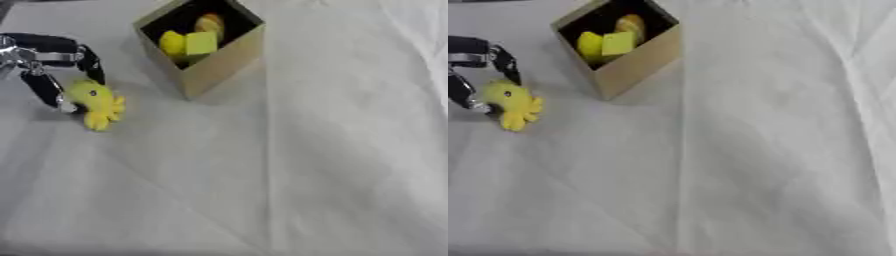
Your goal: Pick up objects on the table and place them in the box.
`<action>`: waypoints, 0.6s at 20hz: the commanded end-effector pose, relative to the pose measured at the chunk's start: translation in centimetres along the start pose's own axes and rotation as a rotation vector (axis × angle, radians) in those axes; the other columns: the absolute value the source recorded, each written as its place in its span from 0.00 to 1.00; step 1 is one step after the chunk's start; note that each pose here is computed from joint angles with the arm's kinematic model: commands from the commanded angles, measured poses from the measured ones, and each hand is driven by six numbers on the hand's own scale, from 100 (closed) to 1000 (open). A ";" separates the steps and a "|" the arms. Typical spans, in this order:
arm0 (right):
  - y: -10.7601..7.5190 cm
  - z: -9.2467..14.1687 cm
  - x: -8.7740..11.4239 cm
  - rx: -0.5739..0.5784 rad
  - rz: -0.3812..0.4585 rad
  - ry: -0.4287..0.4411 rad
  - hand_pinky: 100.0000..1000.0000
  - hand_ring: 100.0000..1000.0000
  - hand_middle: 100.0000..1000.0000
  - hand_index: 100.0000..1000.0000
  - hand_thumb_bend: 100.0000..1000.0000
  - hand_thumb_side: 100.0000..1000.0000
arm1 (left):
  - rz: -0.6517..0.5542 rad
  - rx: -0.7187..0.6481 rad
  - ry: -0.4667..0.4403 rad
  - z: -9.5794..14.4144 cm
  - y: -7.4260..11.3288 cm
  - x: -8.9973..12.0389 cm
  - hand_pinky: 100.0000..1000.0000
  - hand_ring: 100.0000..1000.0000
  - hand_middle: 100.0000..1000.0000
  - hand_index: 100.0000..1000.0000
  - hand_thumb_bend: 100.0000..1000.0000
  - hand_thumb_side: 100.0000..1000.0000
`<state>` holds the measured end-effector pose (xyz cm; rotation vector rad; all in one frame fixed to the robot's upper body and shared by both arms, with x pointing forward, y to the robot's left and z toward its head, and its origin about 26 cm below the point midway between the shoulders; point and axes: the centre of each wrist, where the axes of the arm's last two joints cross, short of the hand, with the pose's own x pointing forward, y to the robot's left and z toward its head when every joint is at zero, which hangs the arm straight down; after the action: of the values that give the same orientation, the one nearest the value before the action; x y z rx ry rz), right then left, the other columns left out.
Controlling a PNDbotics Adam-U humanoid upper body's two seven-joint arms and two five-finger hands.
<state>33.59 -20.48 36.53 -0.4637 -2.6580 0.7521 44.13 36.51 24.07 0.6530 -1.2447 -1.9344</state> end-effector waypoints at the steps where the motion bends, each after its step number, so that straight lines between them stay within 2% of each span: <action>1: -1.0 -0.3 0.6 -0.020 0.021 -0.027 0.87 0.82 0.58 0.80 0.00 0.41 | -0.192 -0.131 -0.148 1.5 1.8 -0.1 0.71 0.61 0.49 0.53 0.17 0.00; 4: -1.1 -0.3 0.6 -0.028 0.023 -0.025 0.87 0.82 0.58 0.80 0.00 0.41 | -0.229 -0.012 -0.173 2.5 4.2 1.2 0.69 0.57 0.45 0.49 0.12 0.00; 8: -1.0 -0.2 0.6 -0.029 0.023 -0.022 0.87 0.82 0.59 0.80 0.00 0.41 | -0.290 0.195 -0.213 3.6 9.1 4.0 0.68 0.57 0.45 0.48 0.15 0.00; 12: -0.9 -0.2 0.7 -0.029 0.022 -0.025 0.87 0.82 0.59 0.80 0.00 0.40 | -0.338 0.355 -0.272 2.9 13.8 7.1 0.69 0.57 0.46 0.49 0.16 0.00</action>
<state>33.53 -20.55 36.33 -0.4657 -2.6585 0.7375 42.49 29.07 36.09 0.8398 -1.7904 -1.9980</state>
